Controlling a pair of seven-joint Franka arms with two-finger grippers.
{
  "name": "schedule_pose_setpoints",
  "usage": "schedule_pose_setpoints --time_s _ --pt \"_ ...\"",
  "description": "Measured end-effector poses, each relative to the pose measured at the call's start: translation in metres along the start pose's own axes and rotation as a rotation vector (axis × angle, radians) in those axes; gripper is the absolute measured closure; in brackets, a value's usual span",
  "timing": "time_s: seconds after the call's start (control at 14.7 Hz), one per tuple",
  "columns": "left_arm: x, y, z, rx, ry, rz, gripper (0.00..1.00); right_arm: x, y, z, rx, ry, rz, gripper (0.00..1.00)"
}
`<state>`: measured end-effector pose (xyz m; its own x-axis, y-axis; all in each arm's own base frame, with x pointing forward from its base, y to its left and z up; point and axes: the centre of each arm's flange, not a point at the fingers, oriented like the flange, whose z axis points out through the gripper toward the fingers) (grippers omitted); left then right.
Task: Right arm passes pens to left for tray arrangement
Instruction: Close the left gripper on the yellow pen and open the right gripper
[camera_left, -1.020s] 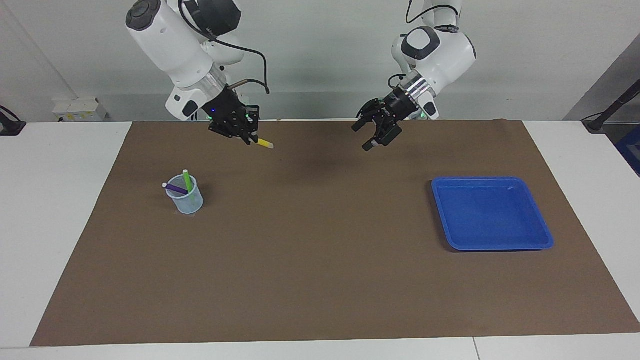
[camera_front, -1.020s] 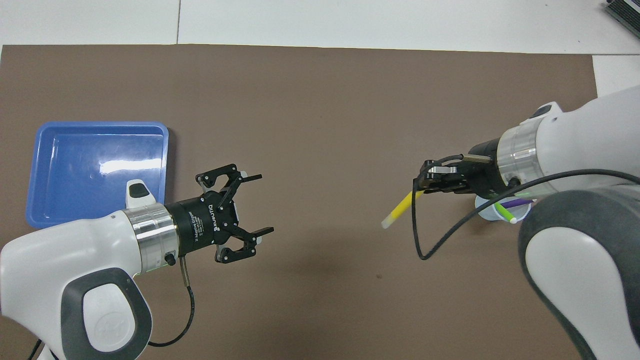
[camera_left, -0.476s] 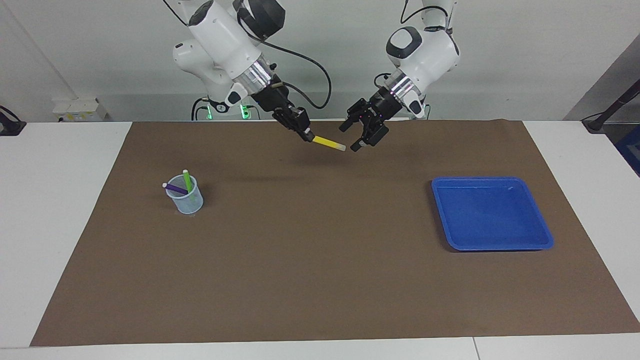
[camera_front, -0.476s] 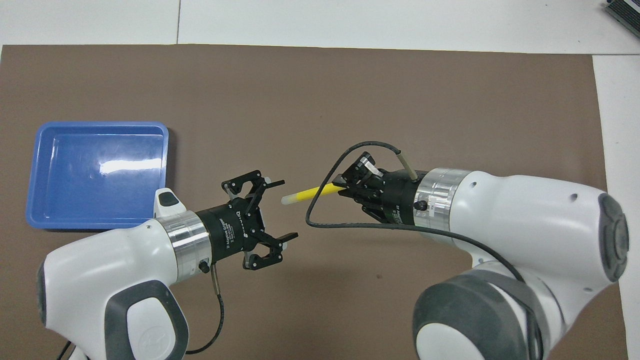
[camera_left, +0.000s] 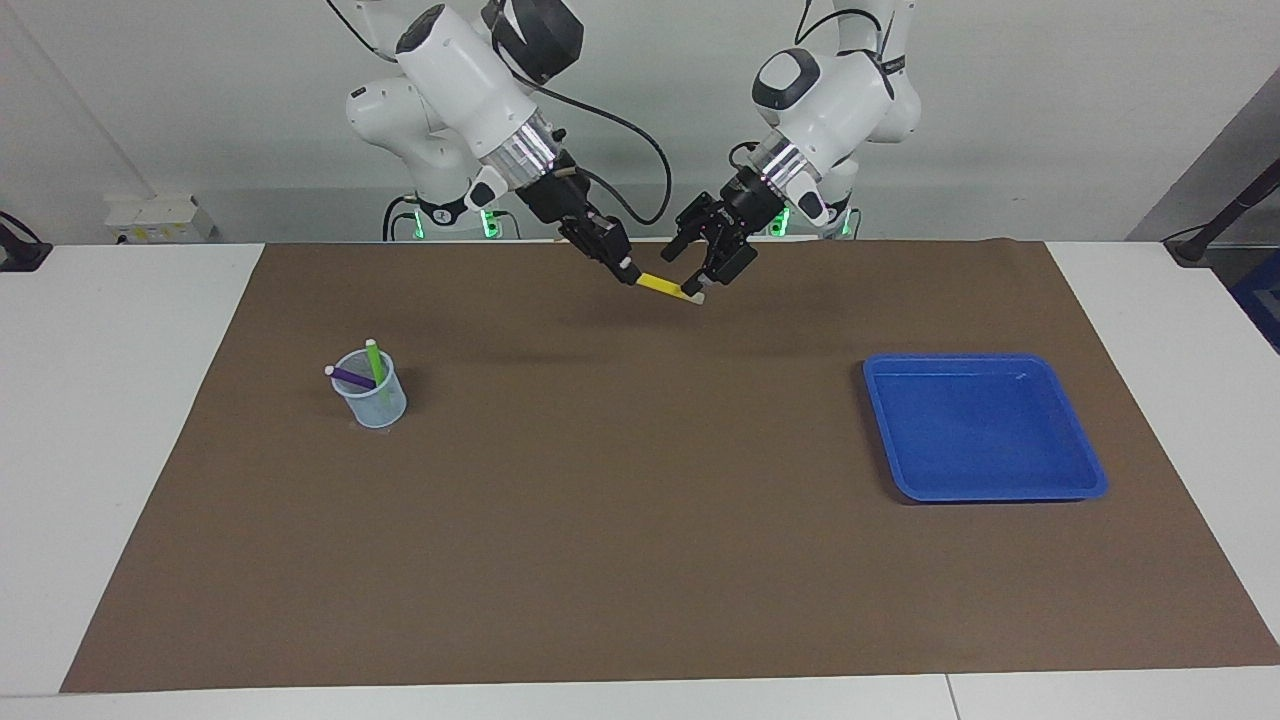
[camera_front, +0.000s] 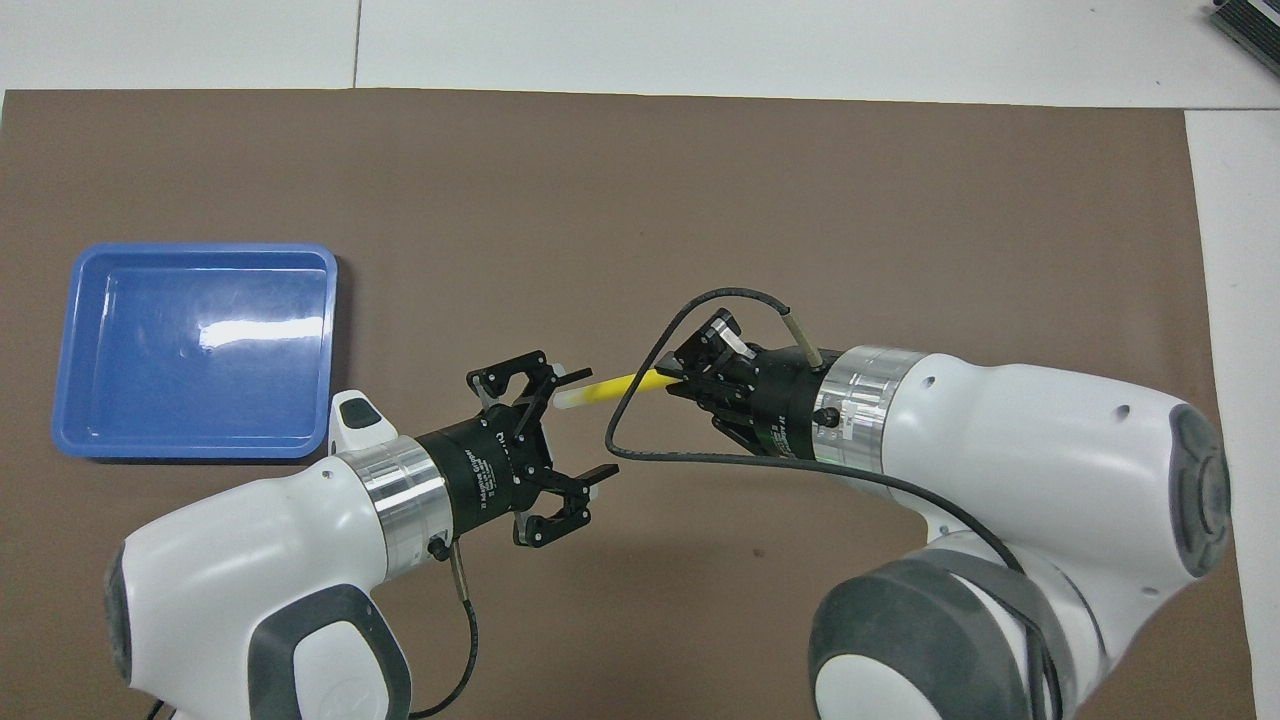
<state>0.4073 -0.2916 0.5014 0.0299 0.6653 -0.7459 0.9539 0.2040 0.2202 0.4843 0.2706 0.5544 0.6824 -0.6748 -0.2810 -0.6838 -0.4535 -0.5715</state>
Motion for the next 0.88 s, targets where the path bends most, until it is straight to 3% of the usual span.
schedule_pose_setpoints --time_s 0.88 --pt "-0.016 -0.017 0.015 -0.066 0.013 0.026 0.1 0.001 0.002 0.001 -0.004 0.0 0.002 0.81"
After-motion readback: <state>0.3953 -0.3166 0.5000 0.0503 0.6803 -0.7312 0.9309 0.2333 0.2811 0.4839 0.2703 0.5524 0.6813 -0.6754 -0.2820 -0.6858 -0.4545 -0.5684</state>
